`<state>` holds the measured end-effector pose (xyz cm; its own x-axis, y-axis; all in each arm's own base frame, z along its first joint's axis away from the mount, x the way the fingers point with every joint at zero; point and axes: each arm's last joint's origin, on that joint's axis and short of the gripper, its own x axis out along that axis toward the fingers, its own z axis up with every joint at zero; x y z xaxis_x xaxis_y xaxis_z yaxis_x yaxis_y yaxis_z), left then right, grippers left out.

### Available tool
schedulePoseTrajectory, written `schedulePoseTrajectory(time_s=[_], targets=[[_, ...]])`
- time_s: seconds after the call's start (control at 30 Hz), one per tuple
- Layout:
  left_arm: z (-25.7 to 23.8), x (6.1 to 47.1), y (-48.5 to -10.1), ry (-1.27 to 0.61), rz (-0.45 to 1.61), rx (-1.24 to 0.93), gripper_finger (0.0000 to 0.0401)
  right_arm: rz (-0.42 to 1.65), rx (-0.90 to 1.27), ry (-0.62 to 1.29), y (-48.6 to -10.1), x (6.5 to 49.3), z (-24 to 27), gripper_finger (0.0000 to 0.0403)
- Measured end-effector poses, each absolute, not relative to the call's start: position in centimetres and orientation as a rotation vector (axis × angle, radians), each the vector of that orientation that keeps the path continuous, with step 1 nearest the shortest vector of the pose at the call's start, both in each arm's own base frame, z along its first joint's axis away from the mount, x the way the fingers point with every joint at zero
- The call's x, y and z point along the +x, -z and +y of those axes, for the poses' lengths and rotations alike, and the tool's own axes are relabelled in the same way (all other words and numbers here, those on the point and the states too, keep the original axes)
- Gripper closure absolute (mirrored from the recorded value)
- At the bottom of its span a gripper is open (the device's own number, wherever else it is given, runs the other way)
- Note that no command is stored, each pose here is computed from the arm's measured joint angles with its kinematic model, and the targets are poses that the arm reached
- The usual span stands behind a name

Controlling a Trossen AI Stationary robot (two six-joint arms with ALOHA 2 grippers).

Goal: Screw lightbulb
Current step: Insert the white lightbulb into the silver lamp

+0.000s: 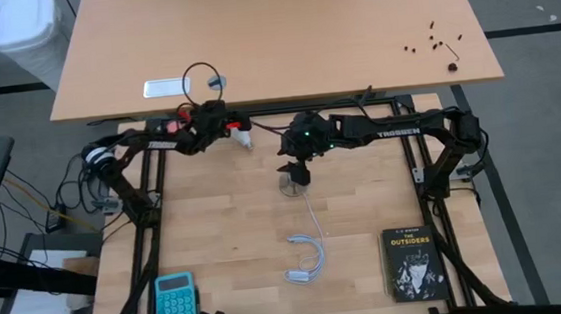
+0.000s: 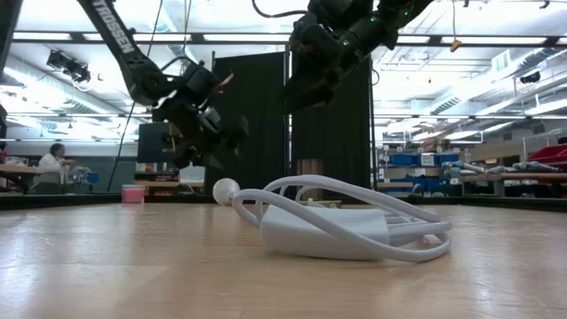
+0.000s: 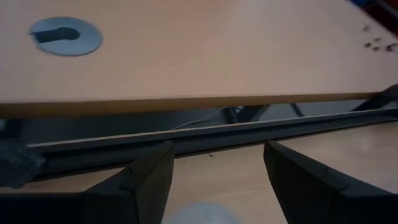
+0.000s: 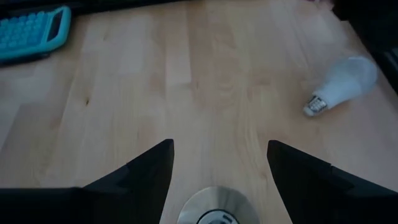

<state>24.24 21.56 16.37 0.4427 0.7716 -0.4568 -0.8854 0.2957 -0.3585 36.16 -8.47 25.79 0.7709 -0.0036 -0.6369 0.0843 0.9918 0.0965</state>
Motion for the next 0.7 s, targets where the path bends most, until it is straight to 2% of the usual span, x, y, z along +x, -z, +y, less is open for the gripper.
schedulePoseTrajectory(time_s=[0.2, 0.53, 0.7], targets=[[22.1, 23.9, -14.1, -1.147, 0.331, -0.683, 0.0147, 0.709, 0.111, 0.032, -25.6, 36.1, -8.0, 0.0133], [20.3, 25.0, -12.9, -0.924, 0.49, -0.74, 0.0147, 0.735, 0.093, 0.025, -25.4, 35.9, -8.1, 0.0133], [18.7, 26.3, -13.0, -0.867, 0.52, -0.682, 0.0147, 0.757, 0.035, -0.001, -25.3, 35.8, -8.1, 0.0133]])
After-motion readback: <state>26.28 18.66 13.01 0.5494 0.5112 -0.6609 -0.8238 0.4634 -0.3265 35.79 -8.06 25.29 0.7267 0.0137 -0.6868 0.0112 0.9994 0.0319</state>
